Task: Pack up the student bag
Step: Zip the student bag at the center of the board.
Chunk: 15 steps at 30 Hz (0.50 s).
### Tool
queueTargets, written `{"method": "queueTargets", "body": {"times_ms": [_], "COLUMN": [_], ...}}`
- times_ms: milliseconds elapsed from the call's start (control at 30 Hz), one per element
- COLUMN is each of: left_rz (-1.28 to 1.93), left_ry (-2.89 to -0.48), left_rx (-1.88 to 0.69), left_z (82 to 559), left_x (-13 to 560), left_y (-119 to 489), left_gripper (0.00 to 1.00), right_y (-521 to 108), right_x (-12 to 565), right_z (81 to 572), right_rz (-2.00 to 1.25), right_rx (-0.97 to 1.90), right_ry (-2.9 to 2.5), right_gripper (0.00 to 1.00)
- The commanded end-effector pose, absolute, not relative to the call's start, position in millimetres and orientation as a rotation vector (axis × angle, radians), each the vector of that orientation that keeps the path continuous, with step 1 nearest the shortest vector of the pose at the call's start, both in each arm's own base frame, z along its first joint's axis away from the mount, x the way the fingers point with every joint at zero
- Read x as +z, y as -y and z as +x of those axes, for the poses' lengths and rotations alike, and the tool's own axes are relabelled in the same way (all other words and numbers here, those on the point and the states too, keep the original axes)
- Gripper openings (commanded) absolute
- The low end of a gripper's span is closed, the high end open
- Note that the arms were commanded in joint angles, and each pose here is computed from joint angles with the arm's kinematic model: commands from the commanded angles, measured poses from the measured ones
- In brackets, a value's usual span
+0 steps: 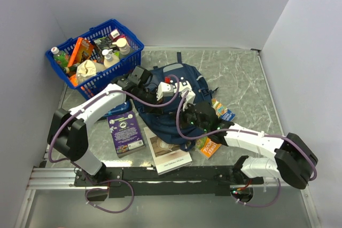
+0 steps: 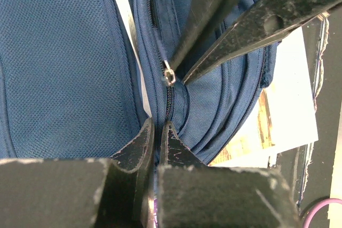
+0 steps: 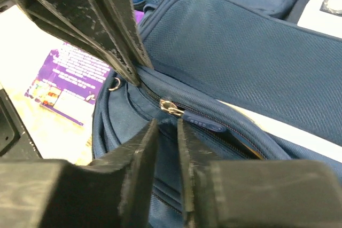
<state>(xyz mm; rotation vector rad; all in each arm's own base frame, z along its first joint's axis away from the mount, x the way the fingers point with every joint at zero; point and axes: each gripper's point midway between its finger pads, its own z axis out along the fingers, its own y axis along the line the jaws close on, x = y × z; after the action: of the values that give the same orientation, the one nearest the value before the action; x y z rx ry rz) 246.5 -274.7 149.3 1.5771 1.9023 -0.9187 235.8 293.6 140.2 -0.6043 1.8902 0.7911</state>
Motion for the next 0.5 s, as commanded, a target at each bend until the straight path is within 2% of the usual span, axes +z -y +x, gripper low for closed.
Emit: {"method": "queueTargets", "body": {"times_ms": [0,33,100,133,467], "left_rz": [1.583,1.583,1.586,1.585,1.588], "left_ry": [-1.749,-1.748,-1.746,-1.747,-1.742], "left_rx": [-1.028,-1.024,-1.020,-1.023,-1.020], "left_z": [234.0,234.8,235.1,234.9,234.7], "left_x": [182.2,182.0,181.5,181.6,184.7], "left_y": [290.0,289.5,289.4,289.5,289.7], "left_gripper": [0.01,0.01,0.01,0.01,0.01], "right_y": [-303.5,-302.6,-299.8,-296.0,-265.7], "right_x": [159.5,159.4,160.9,157.8,153.6], "right_z": [242.7,243.1,244.5,245.1,257.2], "right_rz": [-0.630,-0.630,-0.624,-0.618,-0.508], "right_rx": [0.811,0.806,0.796,0.784,0.699], "right_ry": [-1.857,-1.863,-1.868,-1.885,-1.952], "right_gripper": [0.18,0.15,0.02,0.00,0.00]}}
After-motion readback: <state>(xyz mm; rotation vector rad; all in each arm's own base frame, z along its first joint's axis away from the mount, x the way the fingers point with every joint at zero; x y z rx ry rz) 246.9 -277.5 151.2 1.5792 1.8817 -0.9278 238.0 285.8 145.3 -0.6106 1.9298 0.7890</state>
